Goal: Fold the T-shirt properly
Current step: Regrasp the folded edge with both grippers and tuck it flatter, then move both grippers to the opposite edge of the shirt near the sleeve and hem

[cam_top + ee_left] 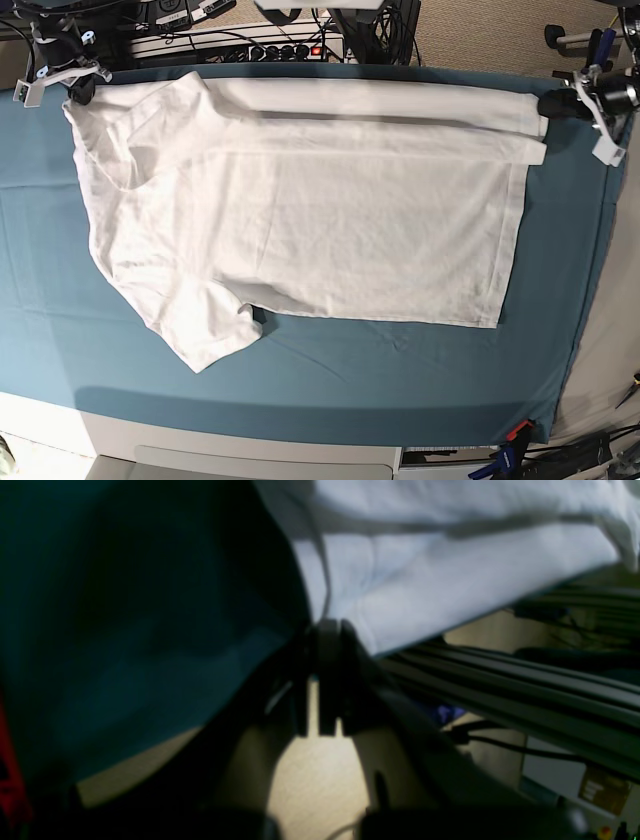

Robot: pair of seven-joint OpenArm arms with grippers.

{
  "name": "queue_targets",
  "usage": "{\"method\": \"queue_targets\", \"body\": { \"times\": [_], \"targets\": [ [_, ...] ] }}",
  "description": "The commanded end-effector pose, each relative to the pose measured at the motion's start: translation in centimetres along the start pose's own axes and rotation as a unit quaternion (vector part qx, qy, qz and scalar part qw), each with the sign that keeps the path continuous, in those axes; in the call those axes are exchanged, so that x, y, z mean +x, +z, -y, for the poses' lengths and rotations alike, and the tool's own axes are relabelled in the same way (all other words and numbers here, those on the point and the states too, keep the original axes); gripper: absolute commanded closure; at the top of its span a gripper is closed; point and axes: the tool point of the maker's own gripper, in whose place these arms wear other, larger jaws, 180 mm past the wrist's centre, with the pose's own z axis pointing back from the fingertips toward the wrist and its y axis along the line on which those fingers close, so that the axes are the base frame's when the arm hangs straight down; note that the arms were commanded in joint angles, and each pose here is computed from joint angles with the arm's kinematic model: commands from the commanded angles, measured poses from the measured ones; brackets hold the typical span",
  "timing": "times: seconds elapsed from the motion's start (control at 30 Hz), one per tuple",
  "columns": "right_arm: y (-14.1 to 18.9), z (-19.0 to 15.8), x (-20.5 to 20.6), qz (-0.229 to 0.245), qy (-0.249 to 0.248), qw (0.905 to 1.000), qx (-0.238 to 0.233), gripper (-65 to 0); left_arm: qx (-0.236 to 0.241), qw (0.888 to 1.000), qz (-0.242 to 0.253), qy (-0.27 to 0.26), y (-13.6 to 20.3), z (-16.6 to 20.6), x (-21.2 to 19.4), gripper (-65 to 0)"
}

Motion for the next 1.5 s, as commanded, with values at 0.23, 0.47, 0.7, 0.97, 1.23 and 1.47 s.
{"method": "queue_targets", "body": {
  "times": [0.23,0.47,0.7,0.97,1.23,1.47],
  "targets": [
    [0.6,0.6,1.5,0.023,0.011,0.9996,-0.010,0.0,0.014,1.000,0.005,-0.013,0.9,-0.5,0.8,0.0],
    [0.6,0.6,1.2,0.016,0.011,0.9998,-0.010,0.0,0.015,1.000,0.001,-0.012,1.0,-0.5,0.6,0.0],
    [0.6,0.6,1.1,0.014,0.011,0.9998,-0.010,-14.2,0.013,1.000,-0.014,-0.011,1.1,-0.5,-0.9,-7.1],
    [0.6,0.8,1.1,0.012,0.014,0.9997,-0.015,-19.6,0.019,0.999,-0.013,-0.027,1.1,-0.8,-0.8,-18.3],
    [3.0,4.7,1.5,0.020,-0.001,0.9971,-0.074,-19.6,0.068,0.997,0.033,-0.032,4.7,-2.9,1.8,-18.3],
    [6.4,6.0,3.9,0.060,0.014,0.9924,-0.106,-19.6,0.111,0.985,0.115,-0.068,9.8,-3.3,6.5,-18.3]
  ]
}}
